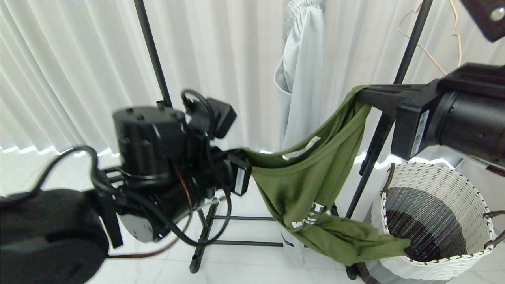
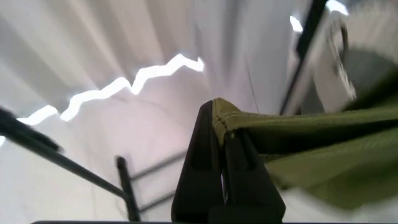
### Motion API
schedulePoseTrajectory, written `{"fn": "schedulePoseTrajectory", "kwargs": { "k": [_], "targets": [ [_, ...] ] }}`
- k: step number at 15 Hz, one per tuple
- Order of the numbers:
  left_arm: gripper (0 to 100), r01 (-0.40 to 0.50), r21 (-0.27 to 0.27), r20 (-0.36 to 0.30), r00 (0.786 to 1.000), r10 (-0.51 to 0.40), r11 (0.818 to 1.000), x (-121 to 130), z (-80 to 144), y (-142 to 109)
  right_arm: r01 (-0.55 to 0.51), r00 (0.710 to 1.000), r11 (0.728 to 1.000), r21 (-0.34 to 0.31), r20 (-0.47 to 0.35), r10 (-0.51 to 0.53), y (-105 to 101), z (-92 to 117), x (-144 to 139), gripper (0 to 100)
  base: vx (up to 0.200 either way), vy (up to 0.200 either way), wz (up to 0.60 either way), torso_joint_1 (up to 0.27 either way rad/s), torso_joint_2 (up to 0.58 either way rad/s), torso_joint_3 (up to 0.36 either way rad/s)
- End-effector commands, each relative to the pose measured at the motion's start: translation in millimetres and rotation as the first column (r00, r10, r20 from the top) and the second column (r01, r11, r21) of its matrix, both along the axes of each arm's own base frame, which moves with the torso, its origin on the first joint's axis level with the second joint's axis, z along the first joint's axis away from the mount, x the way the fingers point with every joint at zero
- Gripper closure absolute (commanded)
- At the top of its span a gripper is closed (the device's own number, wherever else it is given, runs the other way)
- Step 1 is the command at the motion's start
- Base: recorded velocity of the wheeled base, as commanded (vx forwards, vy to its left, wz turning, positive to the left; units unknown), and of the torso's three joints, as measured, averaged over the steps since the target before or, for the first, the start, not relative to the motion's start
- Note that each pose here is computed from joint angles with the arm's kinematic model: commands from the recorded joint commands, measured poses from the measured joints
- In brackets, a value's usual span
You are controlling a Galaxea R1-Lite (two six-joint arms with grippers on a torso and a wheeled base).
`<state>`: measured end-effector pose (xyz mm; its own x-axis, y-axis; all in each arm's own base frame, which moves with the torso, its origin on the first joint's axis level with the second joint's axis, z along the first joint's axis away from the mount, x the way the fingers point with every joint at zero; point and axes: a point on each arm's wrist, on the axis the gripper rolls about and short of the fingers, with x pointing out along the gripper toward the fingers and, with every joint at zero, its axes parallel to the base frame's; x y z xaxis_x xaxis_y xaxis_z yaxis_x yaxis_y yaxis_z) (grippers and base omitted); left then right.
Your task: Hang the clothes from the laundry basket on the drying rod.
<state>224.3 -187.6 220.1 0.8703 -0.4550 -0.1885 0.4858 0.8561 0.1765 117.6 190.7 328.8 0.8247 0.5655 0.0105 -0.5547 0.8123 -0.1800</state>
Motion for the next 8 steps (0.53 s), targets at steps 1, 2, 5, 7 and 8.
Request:
{"fn": "schedulePoseTrajectory", "kwargs": {
  "k": [1,2,5,7,8],
  "targets": [
    [100,-0.06,-0.137,0.159,0.984,0.082,0.989,-26.6,108.3,40.8,0.028,0.999,0.998,0.048,0.031,-0.03,-5.7,16.8,3.1,100,0.0,0.0,0.0,0.0,0.0,0.0],
    [100,-0.054,-0.151,0.176,0.981,0.081,0.987,-32.4,125.7,43.0,0.033,0.998,0.997,0.074,0.046,-0.037,-8.7,25.3,2.9,100,0.0,0.0,0.0,0.0,0.0,0.0],
    [100,-0.071,-0.179,0.258,0.959,0.117,0.981,-51.3,160.3,32.8,0.043,0.994,0.993,0.11,0.097,-0.054,-20.5,44.6,-1.2,100,0.0,0.0,0.0,0.0,0.0,0.0],
    [100,-0.05,-0.119,0.29,0.953,0.083,0.992,-61.6,163.8,31.0,0.044,0.989,0.992,0.119,0.136,-0.06,-26.0,55.9,-4.7,100,0.0,0.0,0.0,0.0,0.0,0.0],
    [100,-0.057,-0.073,0.316,0.946,0.077,0.996,-64.1,164.6,33.7,0.046,0.985,0.991,0.128,0.157,-0.066,-29.5,62.9,-6.7,100,0.0,0.0,0.0,0.0,0.0,0.0]
  ]
}}
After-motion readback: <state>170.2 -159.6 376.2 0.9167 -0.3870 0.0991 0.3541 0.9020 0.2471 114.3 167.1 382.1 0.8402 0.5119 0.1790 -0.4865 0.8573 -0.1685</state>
